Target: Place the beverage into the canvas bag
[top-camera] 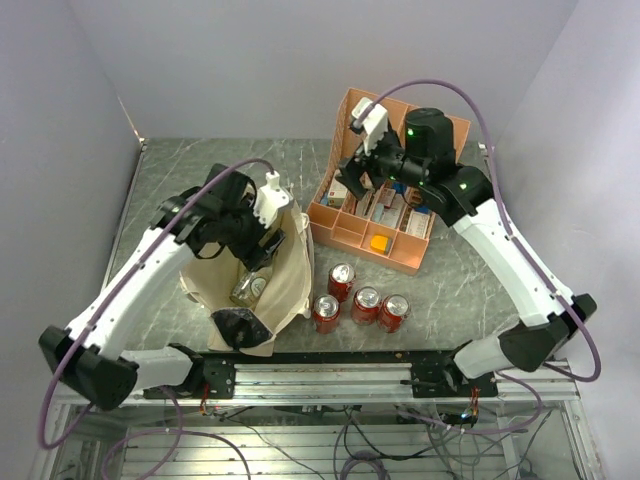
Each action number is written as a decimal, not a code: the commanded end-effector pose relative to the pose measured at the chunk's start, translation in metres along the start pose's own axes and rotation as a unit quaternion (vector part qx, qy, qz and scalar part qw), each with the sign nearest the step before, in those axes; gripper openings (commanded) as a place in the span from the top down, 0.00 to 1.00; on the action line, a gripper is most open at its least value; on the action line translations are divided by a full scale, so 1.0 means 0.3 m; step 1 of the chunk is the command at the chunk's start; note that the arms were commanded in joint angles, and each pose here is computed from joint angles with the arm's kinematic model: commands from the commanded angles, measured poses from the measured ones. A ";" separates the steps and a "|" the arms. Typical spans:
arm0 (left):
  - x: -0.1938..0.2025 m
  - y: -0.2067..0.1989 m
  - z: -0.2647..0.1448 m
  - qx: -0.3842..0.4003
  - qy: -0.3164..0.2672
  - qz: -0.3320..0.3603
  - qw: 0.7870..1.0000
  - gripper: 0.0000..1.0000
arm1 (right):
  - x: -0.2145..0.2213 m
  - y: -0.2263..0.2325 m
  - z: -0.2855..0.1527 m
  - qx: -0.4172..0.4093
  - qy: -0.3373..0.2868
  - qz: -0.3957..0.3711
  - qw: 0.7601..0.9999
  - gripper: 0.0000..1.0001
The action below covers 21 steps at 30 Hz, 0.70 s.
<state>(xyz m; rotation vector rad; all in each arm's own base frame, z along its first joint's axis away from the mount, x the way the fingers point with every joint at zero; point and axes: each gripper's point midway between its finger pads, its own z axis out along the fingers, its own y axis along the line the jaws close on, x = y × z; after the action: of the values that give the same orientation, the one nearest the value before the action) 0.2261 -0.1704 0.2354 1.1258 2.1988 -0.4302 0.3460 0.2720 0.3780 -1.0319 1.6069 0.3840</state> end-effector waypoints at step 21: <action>0.309 0.187 0.255 -0.096 0.128 0.095 0.983 0.06 | 0.300 -0.241 0.098 0.064 0.050 0.109 0.991 0.14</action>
<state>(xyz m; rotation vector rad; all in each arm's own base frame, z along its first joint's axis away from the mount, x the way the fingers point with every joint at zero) 0.2416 -0.1225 0.1221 1.3225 2.3280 -0.0560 0.4113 0.2146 0.3087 -0.8104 1.8236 0.3652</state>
